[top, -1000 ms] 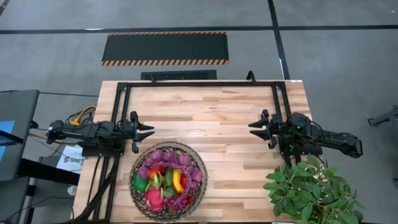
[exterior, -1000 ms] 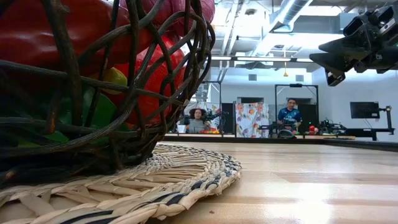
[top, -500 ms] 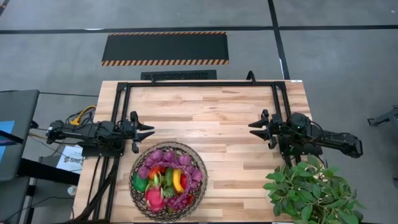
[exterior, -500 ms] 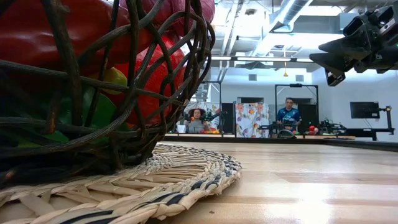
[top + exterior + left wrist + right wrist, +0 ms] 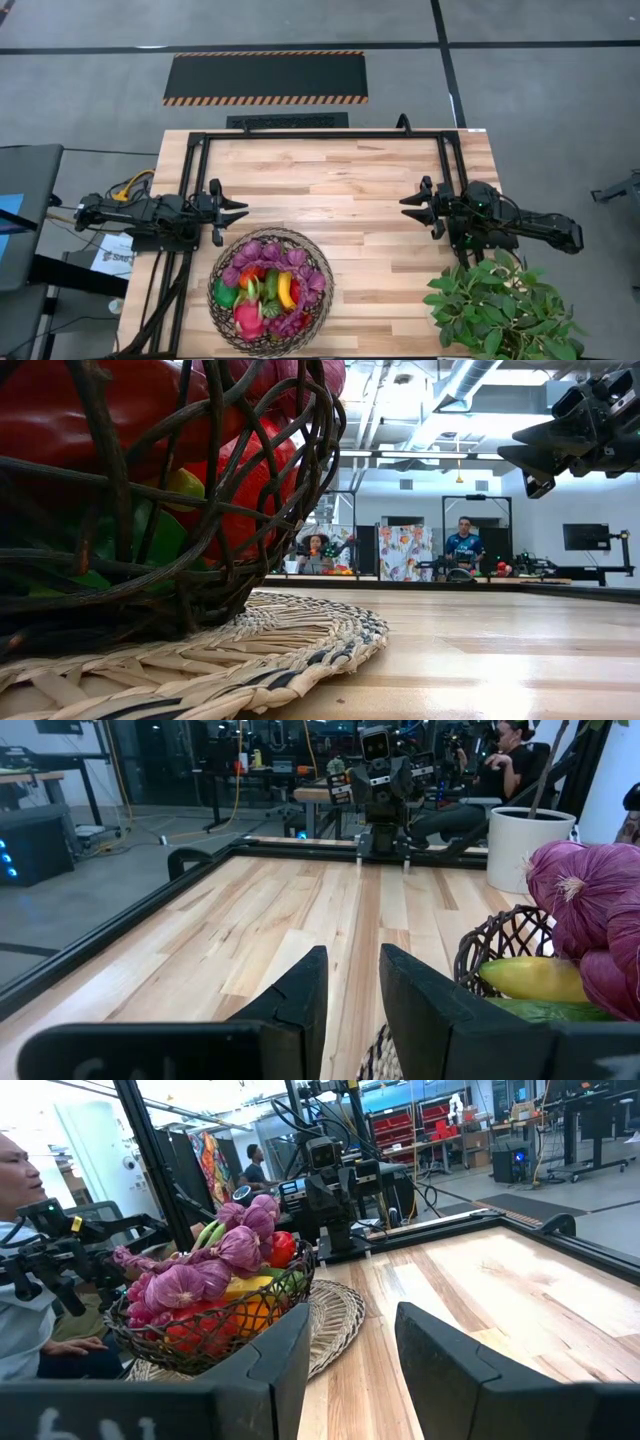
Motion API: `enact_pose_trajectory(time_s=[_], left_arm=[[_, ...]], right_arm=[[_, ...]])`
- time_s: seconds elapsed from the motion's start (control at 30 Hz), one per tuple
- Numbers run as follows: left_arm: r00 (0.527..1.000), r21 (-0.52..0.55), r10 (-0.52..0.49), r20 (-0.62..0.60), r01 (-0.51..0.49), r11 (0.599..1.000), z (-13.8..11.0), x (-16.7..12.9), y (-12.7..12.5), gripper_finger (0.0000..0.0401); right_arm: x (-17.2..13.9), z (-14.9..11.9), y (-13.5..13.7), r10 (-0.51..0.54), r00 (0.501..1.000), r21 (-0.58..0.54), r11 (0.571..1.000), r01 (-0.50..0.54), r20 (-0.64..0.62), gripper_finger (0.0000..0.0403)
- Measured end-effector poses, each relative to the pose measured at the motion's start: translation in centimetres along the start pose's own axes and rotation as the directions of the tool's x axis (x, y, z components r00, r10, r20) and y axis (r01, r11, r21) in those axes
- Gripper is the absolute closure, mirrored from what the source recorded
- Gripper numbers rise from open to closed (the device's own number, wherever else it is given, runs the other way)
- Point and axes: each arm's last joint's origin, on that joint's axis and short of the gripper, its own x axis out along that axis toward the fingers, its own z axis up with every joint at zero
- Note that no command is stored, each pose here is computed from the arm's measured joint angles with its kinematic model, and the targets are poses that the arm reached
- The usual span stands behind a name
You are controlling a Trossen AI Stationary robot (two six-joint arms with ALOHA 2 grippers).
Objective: Build produce basket
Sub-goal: Return to Home Position
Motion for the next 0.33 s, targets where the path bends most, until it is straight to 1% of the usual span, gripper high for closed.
enact_pose_trajectory(time_s=[0.33], left_arm=[[1.0,0.0,0.0,0.0,0.0,1.0,0.0,0.0,0.0,0.0319]], right_arm=[[0.0,0.0,0.0,0.001,1.0,0.0,1.0,-0.001,0.0,0.0231]])
